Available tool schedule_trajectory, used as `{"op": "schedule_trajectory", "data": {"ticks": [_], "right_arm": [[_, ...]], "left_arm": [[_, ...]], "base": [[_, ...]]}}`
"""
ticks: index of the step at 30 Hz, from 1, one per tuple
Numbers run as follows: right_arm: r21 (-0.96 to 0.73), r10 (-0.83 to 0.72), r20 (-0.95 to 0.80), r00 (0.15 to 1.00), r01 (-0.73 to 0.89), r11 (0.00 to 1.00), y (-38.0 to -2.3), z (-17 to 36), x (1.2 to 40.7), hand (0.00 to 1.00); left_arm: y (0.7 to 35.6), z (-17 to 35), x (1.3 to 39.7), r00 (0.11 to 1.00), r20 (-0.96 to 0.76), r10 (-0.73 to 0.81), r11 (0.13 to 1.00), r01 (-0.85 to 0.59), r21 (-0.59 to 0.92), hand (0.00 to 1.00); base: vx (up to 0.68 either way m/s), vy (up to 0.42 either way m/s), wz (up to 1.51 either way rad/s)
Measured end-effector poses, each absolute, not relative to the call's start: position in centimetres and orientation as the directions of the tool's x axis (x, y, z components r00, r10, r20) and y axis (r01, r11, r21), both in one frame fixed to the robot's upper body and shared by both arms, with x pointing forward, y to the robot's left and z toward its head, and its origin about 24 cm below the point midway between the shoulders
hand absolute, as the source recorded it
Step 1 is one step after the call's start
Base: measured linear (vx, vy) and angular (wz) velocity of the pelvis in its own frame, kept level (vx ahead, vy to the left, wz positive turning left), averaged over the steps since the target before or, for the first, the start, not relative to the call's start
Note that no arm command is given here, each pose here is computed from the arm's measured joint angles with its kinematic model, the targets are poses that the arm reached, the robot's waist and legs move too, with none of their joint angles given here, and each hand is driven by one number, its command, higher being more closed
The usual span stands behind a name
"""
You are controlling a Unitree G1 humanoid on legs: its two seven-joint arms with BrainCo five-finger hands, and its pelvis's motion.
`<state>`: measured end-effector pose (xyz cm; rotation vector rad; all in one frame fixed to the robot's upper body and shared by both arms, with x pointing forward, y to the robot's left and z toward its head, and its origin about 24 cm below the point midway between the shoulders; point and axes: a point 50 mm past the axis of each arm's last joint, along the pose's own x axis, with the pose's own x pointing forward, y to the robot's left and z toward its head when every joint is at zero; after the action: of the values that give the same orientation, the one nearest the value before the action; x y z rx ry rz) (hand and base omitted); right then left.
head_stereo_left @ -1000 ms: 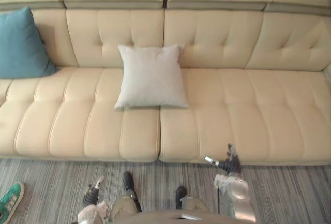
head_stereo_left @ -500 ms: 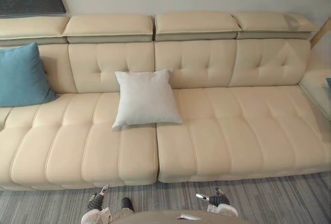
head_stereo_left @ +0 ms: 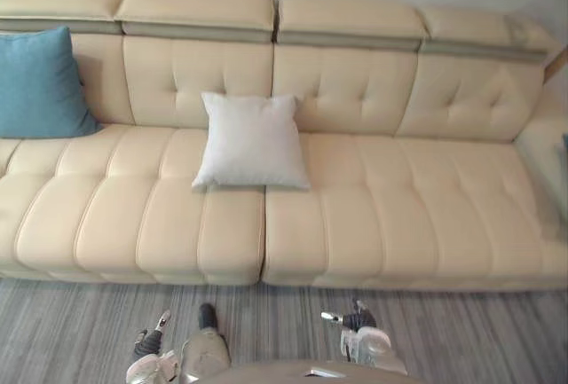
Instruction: Pick up cushions and gather them together orderly.
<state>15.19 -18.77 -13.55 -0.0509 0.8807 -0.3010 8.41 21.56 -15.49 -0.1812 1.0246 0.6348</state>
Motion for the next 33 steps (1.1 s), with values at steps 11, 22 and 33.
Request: {"op": "schedule_trajectory", "data": {"ticks": [11,22,33], "right_arm": [[-0.202,-0.354,-0.78,0.516,0.327,0.923,-19.9,-14.2,12.3,0.0],[-0.166,-0.353,-0.806,0.474,0.391,0.905,-19.1,-14.7,11.2,0.0],[-0.182,-0.356,-0.79,0.499,0.364,0.913,-19.8,-14.4,12.8,0.0]], "left_arm": [[19.6,-15.1,10.7,0.425,-0.827,0.368,0.832,-0.547,0.089,0.0],[20.4,-15.3,9.9,0.42,-0.832,0.363,0.873,-0.466,0.146,0.0],[19.1,-15.5,11.1,0.456,-0.843,0.285,0.94,-0.305,0.152,0.0]], "base": [[-0.18,0.093,0.0],[-0.07,0.073,-0.24],[-0.01,-0.019,-1.22]]}}
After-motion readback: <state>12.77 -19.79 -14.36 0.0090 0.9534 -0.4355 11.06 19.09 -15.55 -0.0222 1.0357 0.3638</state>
